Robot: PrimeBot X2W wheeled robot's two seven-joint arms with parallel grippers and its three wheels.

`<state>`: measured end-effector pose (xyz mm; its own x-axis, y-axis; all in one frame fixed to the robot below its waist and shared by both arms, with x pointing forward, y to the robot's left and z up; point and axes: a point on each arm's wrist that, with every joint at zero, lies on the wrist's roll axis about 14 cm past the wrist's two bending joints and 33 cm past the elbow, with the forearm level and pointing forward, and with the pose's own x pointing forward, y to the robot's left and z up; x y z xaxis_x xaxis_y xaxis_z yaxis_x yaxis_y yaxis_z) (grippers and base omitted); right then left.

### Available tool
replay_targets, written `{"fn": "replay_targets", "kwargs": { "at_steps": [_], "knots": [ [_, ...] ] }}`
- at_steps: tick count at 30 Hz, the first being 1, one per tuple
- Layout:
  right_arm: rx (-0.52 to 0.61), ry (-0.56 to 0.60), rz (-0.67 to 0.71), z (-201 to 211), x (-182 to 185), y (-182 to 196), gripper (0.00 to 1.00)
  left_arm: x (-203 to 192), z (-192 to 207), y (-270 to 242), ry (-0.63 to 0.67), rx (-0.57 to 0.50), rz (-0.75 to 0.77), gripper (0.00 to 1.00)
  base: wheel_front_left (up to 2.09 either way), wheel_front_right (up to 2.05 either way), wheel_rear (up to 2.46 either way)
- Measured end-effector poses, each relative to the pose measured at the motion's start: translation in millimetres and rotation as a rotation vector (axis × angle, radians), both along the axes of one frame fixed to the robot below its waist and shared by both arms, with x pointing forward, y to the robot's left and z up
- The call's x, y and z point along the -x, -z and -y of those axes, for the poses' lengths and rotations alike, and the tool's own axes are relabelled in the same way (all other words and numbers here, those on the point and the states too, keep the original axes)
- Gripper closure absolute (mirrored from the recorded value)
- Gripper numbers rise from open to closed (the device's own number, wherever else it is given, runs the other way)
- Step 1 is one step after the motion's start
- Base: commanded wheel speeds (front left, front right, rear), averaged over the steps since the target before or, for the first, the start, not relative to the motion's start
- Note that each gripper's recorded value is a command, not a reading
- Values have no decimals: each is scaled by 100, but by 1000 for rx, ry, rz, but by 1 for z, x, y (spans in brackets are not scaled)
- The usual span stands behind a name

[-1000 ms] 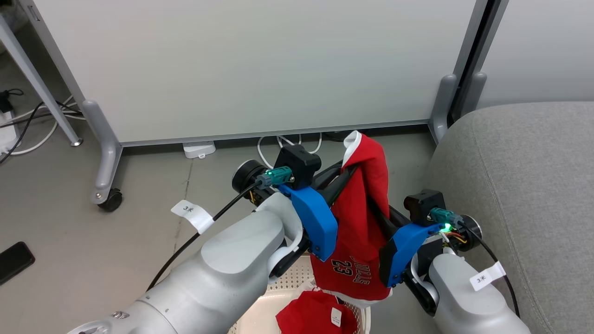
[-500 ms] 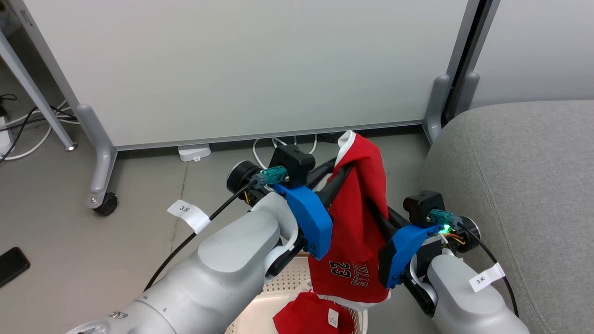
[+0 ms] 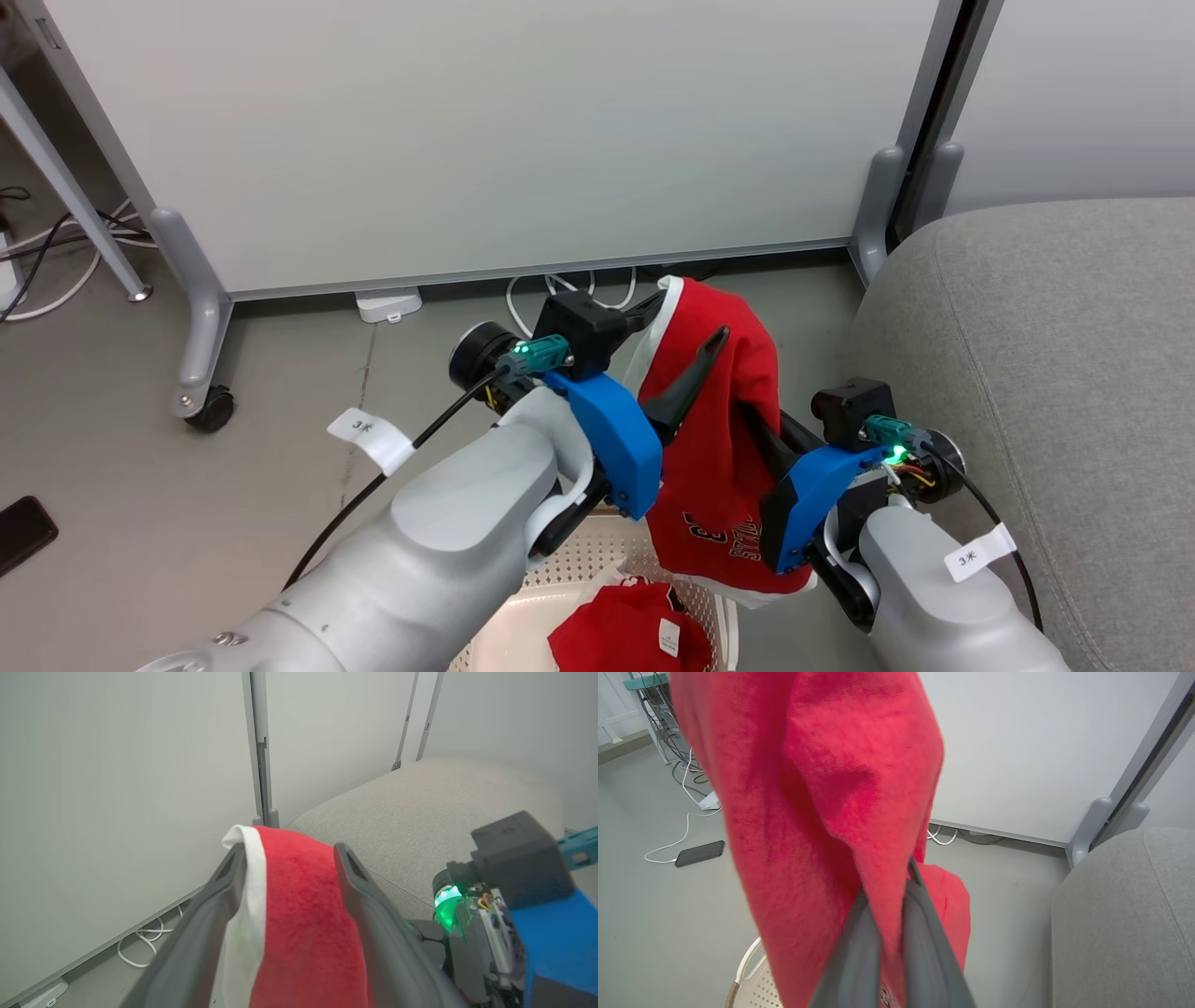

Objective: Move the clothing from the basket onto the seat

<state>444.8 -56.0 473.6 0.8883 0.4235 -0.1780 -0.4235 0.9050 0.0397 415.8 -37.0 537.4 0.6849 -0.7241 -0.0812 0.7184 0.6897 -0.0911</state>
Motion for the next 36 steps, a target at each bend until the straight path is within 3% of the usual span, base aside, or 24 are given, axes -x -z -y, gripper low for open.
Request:
{"fn": "replay_targets", "kwargs": {
  "at_steps": [17, 36],
  "knots": [
    [-36, 64, 61, 21, -13, -18, 100, 19, -55, 8, -141, 134, 72, 0, 0, 0, 0],
    [-52, 128, 102, 47, -2, -27, 100, 50, -102, 49, -319, 128, 30, 0, 0, 0, 0]
  ]
}}
